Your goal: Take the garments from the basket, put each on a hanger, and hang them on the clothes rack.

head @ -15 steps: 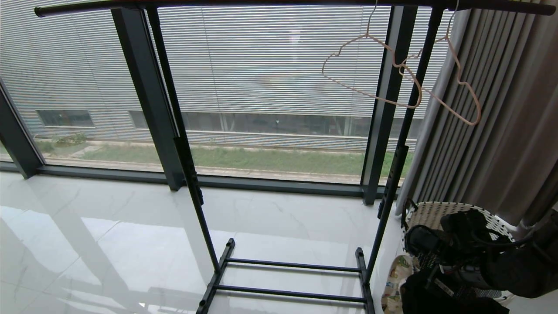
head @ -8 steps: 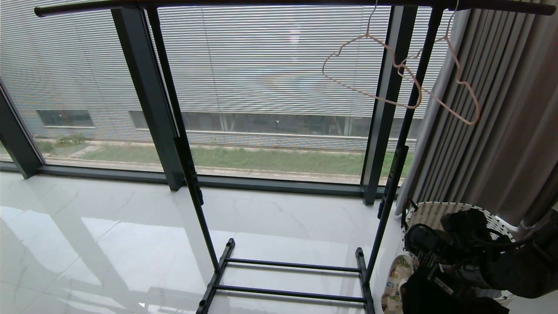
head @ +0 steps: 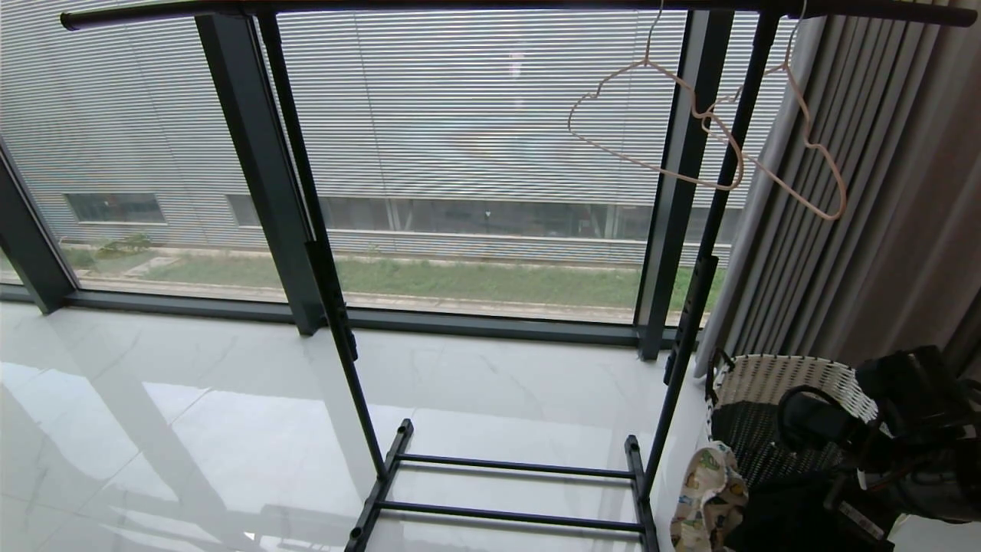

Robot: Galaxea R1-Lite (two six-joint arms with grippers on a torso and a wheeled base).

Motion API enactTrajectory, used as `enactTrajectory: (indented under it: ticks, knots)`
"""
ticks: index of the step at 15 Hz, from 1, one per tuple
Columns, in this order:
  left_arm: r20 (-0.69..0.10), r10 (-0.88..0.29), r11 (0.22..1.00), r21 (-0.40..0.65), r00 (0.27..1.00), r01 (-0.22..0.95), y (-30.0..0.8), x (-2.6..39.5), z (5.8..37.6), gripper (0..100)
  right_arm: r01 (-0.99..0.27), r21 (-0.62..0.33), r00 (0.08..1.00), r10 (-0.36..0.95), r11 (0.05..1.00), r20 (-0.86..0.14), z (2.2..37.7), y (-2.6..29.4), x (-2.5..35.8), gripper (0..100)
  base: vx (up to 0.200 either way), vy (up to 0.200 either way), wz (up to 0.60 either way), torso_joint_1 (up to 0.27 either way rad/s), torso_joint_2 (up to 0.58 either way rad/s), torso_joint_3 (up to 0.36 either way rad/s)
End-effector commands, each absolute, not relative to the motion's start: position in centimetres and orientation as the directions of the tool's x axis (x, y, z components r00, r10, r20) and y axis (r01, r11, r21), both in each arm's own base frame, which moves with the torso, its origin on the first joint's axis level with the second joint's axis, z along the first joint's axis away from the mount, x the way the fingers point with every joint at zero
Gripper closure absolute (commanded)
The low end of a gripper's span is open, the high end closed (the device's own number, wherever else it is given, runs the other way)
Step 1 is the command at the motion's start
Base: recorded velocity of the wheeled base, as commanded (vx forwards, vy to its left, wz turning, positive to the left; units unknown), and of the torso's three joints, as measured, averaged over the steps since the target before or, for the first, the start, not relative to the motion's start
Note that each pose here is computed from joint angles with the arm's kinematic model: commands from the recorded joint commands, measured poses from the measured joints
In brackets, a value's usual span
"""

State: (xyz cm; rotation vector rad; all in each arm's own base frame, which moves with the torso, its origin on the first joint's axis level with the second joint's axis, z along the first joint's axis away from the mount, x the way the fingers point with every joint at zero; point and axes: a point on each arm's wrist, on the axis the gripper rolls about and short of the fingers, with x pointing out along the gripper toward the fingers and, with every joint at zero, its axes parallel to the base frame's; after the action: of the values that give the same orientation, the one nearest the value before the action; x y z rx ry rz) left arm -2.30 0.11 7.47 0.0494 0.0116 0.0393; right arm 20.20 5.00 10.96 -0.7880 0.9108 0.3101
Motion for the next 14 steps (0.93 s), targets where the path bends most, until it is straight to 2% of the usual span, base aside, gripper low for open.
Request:
enactTrajectory:
  ticks: [1,5,9,14]
  knots:
    - [-0.011,0.040,0.998,0.050,0.999,-0.039,0.1,-2.3,7.5,0,-0.454,-0.511,0.730,-0.024,0.730,-0.683,17.9,4.4,16.5,100,0.000,0.000,0.00,0.000,0.00,0.000]
    - [-0.011,0.038,0.997,0.066,0.999,-0.038,0.1,-2.3,7.5,0,-0.435,-0.523,0.780,0.016,0.733,-0.626,19.4,4.4,14.5,100,0.000,0.000,0.00,0.000,0.00,0.000]
    - [-0.011,0.038,0.997,0.069,0.999,-0.038,0.1,-2.3,7.5,0,-0.451,-0.525,0.784,0.039,0.722,-0.620,20.8,4.4,13.5,100,0.000,0.000,0.00,0.000,0.00,0.000]
    - [-0.011,0.038,0.997,0.069,0.999,-0.038,0.1,-2.3,7.5,0,-0.500,-0.528,0.794,0.119,0.687,-0.596,22.0,6.0,13.9,100,-0.200,0.000,0.00,0.001,0.00,0.001]
